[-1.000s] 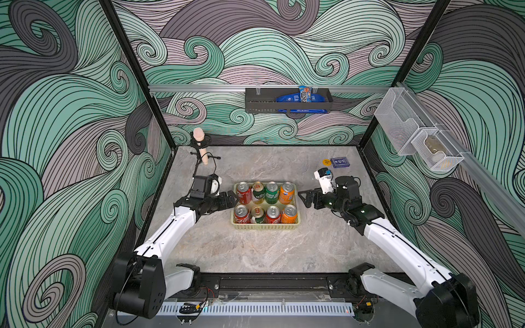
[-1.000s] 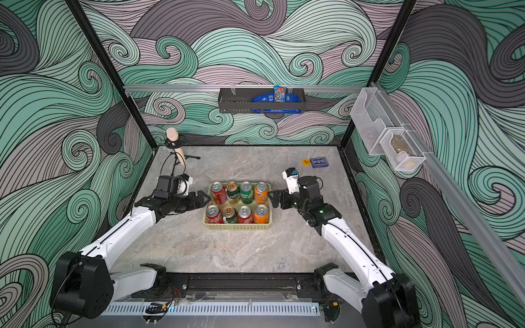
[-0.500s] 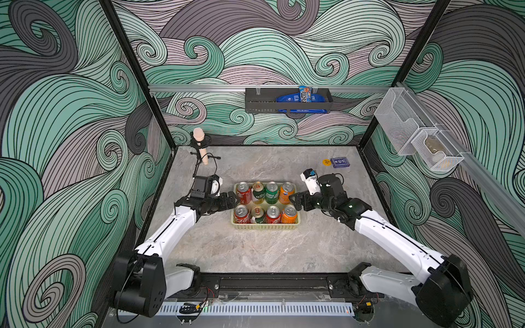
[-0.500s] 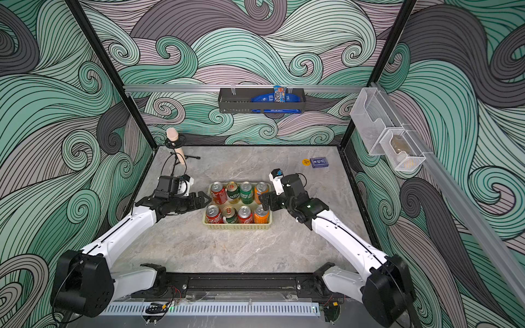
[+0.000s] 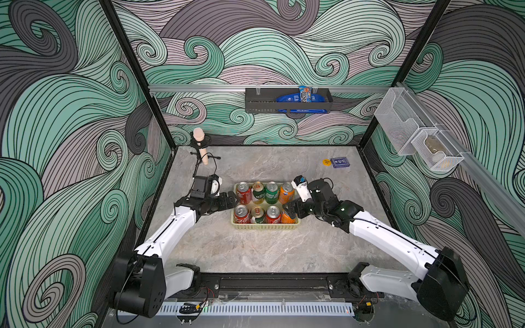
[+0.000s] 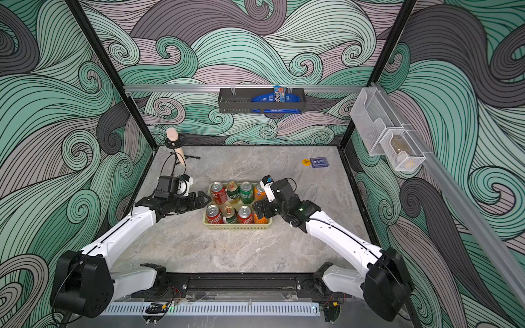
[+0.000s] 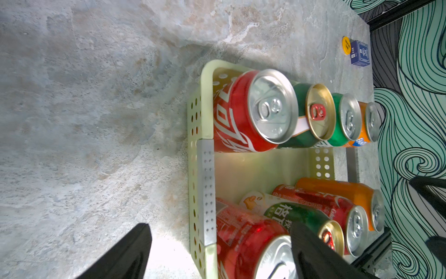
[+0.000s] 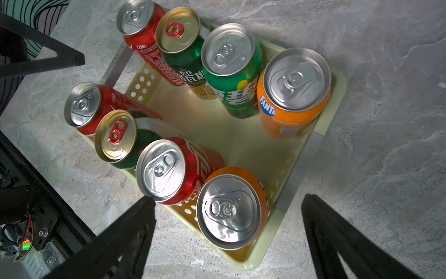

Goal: Take out the drinks from the basket
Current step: Pick up the drink from the basket.

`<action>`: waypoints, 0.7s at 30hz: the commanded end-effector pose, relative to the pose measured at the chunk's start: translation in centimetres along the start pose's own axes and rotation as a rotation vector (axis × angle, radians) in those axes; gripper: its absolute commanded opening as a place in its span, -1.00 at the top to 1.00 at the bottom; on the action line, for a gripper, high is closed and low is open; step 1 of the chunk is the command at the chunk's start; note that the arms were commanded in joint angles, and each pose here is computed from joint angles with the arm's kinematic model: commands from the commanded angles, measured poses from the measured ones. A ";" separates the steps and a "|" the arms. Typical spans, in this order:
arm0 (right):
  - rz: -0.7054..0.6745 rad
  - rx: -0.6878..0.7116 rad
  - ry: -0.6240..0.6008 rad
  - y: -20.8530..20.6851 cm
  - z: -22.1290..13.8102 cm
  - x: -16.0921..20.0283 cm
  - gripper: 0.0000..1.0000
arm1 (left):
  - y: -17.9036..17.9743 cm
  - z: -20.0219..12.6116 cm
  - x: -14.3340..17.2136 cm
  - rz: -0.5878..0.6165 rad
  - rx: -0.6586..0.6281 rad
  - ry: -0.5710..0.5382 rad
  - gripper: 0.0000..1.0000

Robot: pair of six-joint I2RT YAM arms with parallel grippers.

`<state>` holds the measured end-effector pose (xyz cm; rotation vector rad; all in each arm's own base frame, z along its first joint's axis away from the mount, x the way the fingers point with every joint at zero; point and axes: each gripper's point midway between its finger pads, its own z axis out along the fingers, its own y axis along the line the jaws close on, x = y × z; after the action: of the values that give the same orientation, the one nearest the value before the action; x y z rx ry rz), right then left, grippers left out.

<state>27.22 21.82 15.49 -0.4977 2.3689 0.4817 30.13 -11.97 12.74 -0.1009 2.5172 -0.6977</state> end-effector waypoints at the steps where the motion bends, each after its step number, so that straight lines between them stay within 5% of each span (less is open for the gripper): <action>1: 0.000 0.046 0.055 -0.5 0.7 1.5 -0.88 | -0.3 -0.3 -0.2 0.023 -0.001 -0.018 -0.86; 21: -0.055 0.156 0.145 -1.3 2.7 4.6 -0.81 | -0.5 -1.1 -0.8 0.037 -0.009 -0.056 -0.86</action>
<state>26.14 21.49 10.71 -0.5484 2.4915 0.2808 30.21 -11.57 13.67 -0.1021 2.4814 -0.6716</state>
